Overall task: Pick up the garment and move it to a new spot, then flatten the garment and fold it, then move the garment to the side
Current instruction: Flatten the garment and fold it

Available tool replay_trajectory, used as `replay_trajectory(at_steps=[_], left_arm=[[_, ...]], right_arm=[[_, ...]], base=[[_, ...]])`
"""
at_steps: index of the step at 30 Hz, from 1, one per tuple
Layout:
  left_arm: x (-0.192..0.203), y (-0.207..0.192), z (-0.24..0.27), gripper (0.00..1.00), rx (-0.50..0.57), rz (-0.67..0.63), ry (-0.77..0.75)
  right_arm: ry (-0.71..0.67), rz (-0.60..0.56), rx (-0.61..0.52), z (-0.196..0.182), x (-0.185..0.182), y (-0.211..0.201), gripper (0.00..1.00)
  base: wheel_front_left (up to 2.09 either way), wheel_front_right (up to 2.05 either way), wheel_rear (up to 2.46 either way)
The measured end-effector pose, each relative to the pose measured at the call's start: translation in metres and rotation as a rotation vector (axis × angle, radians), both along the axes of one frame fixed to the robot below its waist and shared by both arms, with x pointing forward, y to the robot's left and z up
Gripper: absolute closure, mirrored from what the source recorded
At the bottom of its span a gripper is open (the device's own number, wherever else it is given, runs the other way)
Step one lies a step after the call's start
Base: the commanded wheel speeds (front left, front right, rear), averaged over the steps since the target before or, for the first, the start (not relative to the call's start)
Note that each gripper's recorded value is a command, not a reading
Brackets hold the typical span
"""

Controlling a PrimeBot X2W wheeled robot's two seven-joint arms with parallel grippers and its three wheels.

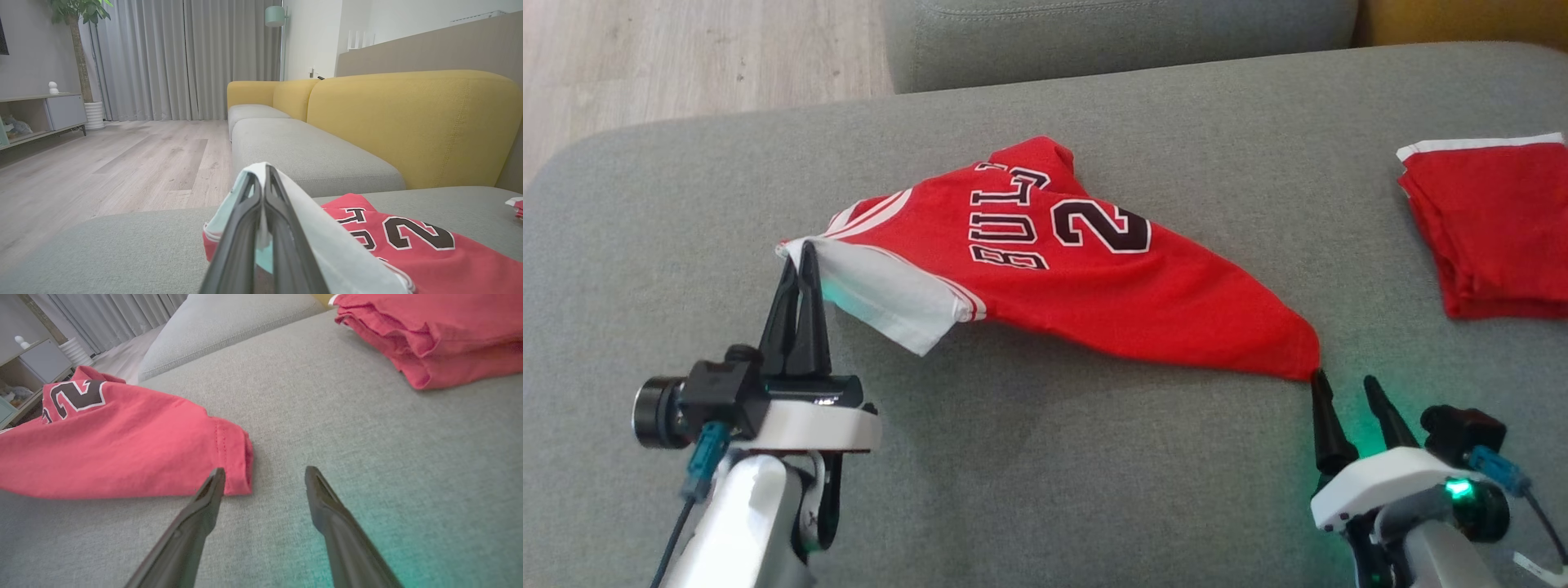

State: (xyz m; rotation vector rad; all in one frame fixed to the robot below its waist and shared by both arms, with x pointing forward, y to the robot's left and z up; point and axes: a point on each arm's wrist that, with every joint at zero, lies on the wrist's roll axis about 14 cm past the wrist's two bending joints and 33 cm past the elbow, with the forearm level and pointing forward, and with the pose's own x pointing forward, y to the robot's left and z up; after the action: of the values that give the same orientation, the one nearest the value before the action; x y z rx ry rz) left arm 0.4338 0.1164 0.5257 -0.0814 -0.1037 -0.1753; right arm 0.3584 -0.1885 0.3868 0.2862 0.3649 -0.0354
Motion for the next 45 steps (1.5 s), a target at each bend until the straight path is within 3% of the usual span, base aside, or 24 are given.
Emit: replay_trajectory(at_steps=[8,19,20,22,23,33,41,45], left_arm=[[-0.001,-0.007,-0.006,1.00,0.002,-0.026,0.014],[-0.001,-0.003,-0.014,1.00,0.006,-0.018,0.033],[-0.001,-0.002,-0.014,1.00,0.006,-0.016,0.034],[-0.001,-0.002,-0.014,1.00,0.006,-0.015,0.033],[-0.001,-0.002,-0.013,1.00,0.006,-0.018,0.032],[-0.007,-0.006,0.003,1.00,0.003,-0.028,-0.004],[-0.003,-0.016,0.037,1.00,-0.029,-0.094,-0.073],[0.015,-0.012,0.101,1.00,-0.051,-0.108,-0.207]], right_arm=[[0.028,0.004,0.076,-0.007,0.009,0.013,0.00],[0.107,0.086,0.015,-0.025,0.022,0.026,0.00],[0.110,0.094,0.011,-0.025,0.023,0.028,0.04],[0.114,0.106,0.005,-0.025,0.024,0.029,0.78],[0.117,0.114,0.000,-0.026,0.023,0.030,1.00],[0.024,0.131,0.025,0.003,0.019,0.039,1.00],[-0.285,0.127,0.003,0.110,0.055,0.030,1.00],[-0.465,0.118,-0.032,0.187,0.072,0.010,1.00]], base=[[0.00,0.00,0.00],[0.00,0.00,0.00],[0.00,0.00,0.00],[0.00,0.00,0.00],[0.00,0.00,0.00],[0.00,0.00,0.00],[0.00,0.00,0.00],[0.00,0.00,0.00]])
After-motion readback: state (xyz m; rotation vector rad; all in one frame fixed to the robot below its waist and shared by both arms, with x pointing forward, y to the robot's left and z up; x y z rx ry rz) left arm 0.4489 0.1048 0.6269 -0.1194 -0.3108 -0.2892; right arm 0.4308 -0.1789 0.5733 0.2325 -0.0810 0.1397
